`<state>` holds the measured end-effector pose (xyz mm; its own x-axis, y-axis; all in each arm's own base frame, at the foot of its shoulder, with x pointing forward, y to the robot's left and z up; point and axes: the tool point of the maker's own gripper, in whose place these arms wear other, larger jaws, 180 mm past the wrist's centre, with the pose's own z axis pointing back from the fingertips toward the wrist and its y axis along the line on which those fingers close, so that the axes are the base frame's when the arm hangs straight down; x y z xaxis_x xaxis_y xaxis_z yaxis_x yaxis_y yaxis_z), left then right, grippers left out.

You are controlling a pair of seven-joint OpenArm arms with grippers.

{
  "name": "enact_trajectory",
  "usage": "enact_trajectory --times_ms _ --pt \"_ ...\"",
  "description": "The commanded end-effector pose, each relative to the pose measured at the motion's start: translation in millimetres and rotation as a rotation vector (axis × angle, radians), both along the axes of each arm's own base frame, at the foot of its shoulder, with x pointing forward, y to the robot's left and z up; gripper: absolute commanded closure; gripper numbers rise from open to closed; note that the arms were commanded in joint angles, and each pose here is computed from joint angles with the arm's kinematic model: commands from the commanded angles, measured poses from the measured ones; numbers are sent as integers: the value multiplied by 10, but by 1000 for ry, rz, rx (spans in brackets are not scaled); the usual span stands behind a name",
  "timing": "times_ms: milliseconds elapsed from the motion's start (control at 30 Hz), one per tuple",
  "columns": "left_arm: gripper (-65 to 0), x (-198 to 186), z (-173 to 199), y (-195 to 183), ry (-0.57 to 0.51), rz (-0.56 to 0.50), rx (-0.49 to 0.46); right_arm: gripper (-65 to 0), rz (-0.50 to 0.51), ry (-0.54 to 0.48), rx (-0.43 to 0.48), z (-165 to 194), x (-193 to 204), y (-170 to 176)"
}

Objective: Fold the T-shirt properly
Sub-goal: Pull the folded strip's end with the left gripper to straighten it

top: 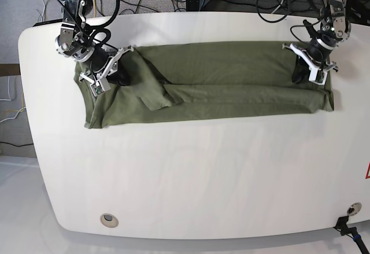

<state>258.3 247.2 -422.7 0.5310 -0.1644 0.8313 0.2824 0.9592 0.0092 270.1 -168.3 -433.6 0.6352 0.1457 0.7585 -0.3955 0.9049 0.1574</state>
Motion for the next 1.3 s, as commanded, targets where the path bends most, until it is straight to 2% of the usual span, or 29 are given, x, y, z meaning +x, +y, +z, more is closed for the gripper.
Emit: enact_trajectory --times_ms 0,100,167,200,300,333,367,433,600,700,867,1033,1100,1267 --pt "0 -17 -29 83 48 -8 57 0 0 86 -119 -157 -79 -188" --pt "0 69 186 160 47 -42 134 0 0 70 -121 -106 -10 -187" --pt "0 143 425 238 5 -16 143 0 0 71 -121 -111 -13 -187" --pt "-45 160 540 331 -9 14 148 0 1 71 -118 -114 -14 -170" --pt "-371 145 764 574 4 97 151 0 0 76 -114 -129 -22 -159" --pt "-445 136 849 651 3 123 148 0 0 77 -114 -133 -29 -159" --pt "-453 128 914 724 -1 149 143 0 0 79 -114 -137 -36 -159" --pt "-424 191 1030 840 -9 182 139 0 0 80 -114 -141 -43 -159" --pt "-420 395 1098 1016 -11 228 128 0 50 92 -107 -185 -85 7" --pt "-420 567 1083 1085 -21 261 82 0 60 93 -105 -192 -91 42" --pt "-420 765 811 1063 41 269 1 0 62 95 -104 -197 -99 53" --pt "-405 796 624 935 92 239 -20 0 59 95 -104 -195 -97 43" --pt "-330 785 603 922 98 236 -20 0 57 94 -104 -194 -96 38" --pt "-75 771 601 936 98 238 -20 0 58 94 -105 -194 -100 38"
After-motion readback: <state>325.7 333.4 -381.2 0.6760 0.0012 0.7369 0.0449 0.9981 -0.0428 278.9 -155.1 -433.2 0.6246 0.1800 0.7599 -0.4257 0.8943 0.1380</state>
